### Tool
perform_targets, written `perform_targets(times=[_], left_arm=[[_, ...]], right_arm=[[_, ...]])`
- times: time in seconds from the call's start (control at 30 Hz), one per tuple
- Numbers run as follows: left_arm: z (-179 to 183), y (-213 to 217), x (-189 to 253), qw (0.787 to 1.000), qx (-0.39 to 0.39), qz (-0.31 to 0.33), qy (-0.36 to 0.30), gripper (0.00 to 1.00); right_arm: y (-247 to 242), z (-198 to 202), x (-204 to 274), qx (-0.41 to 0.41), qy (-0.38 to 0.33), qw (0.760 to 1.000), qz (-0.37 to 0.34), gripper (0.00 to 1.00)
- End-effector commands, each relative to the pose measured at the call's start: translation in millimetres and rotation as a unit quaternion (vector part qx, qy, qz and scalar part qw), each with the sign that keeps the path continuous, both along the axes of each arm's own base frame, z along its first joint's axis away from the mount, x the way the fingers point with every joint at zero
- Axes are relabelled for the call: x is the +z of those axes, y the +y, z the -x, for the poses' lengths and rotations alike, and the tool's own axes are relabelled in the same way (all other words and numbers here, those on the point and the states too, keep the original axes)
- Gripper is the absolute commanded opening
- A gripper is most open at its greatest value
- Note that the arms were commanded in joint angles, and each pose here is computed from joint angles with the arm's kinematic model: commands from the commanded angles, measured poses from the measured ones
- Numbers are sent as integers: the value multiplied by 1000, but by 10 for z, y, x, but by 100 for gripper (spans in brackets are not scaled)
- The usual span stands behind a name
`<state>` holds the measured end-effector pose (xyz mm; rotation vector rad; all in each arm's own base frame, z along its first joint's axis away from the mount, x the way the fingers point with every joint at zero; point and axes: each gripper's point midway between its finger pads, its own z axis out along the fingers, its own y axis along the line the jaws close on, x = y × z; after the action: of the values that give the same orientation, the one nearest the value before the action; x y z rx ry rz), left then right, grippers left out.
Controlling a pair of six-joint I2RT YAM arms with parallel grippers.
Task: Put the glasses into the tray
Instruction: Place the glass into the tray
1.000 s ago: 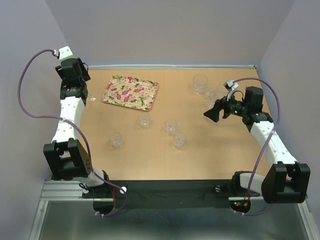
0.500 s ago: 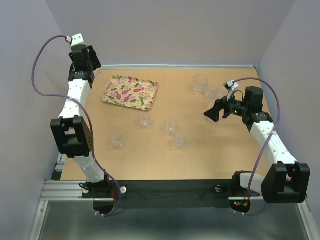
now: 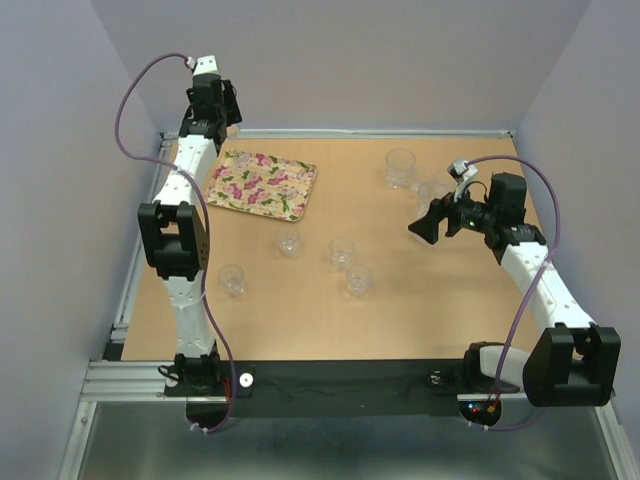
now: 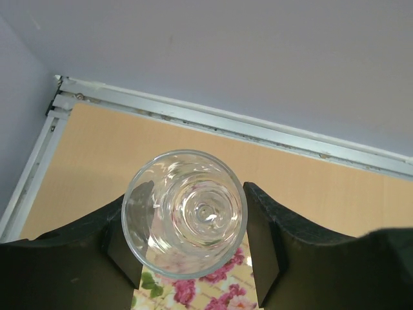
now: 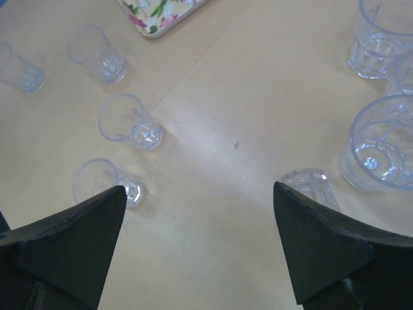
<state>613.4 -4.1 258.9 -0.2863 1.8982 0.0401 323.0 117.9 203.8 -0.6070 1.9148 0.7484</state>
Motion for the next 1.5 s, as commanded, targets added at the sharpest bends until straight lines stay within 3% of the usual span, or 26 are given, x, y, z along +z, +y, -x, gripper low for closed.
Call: perform_targets(times=[0.0,0.83,0.97,1.23,1.47], left_arm=[[-86,-32,597,998,8,-7,-69,34],[-283,-72,274,997,23,-63,-29,36],[-297,-57,231,997,25,-68,-25,40],[-310,-93,235,998,18,-60,-27,65],[-284,-112,351,998,13,-57,-38,78]], right_arm=[[-2,5,-44,3,-5,1000,5,100],[-6,-1,-45,3,-2,1000,7,100],[-6,0,-52,3,0,1000,7,100],[-14,-5,-43,1,-3,1000,9,100],[-17,-2,-41,0,-4,1000,10,100]])
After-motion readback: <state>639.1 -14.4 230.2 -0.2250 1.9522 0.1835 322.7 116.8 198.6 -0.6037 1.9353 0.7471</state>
